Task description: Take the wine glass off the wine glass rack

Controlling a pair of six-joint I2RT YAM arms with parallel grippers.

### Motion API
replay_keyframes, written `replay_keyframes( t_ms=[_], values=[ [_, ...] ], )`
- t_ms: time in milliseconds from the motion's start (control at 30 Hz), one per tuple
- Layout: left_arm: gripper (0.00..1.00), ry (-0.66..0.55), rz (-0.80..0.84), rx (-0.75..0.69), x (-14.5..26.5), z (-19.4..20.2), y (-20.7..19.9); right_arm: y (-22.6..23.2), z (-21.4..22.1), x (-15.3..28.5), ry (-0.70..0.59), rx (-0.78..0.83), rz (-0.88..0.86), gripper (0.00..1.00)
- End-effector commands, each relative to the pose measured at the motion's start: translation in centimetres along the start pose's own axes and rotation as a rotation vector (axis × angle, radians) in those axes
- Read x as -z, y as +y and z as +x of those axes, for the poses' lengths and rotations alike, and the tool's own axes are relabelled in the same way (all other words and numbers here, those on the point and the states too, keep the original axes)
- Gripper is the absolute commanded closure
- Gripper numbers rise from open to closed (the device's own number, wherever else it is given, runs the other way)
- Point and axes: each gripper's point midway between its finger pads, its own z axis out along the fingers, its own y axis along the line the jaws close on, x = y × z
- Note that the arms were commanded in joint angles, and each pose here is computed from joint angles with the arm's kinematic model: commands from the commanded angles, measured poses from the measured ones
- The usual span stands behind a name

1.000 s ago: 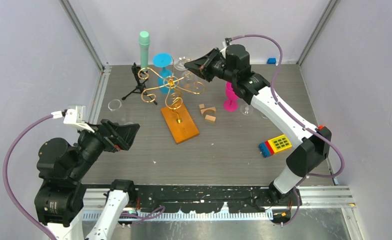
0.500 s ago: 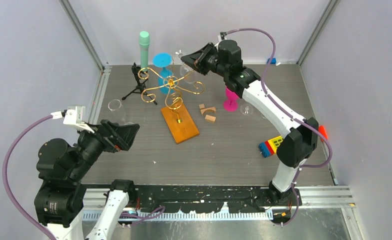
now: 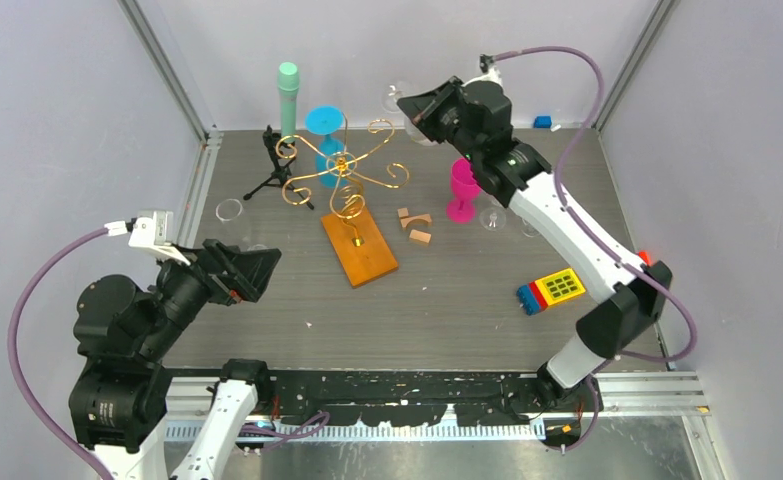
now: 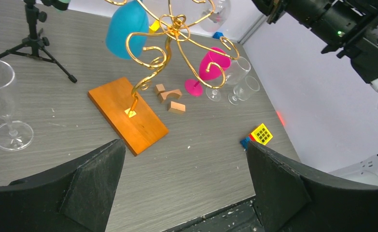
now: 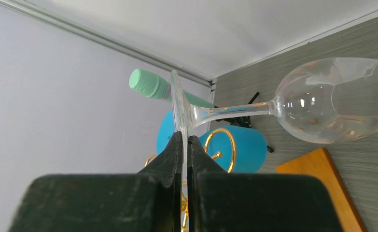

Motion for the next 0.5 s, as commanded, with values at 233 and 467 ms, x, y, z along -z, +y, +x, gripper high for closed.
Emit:
replay_keyframes(
  t_ms=[233, 467],
  values=[
    [0.0, 0.025, 0.422, -0.088, -0.7, -0.4, -6.4, 3.6, -3.4, 12.7, -0.06, -0.004, -0.114, 1.0],
    [0.0, 0.007, 0.617, -0.034, -2.7, -1.7, -8.6, 2.0, 0.9, 20.4, 0.142, -0.066, -0.165, 1.0]
  ],
)
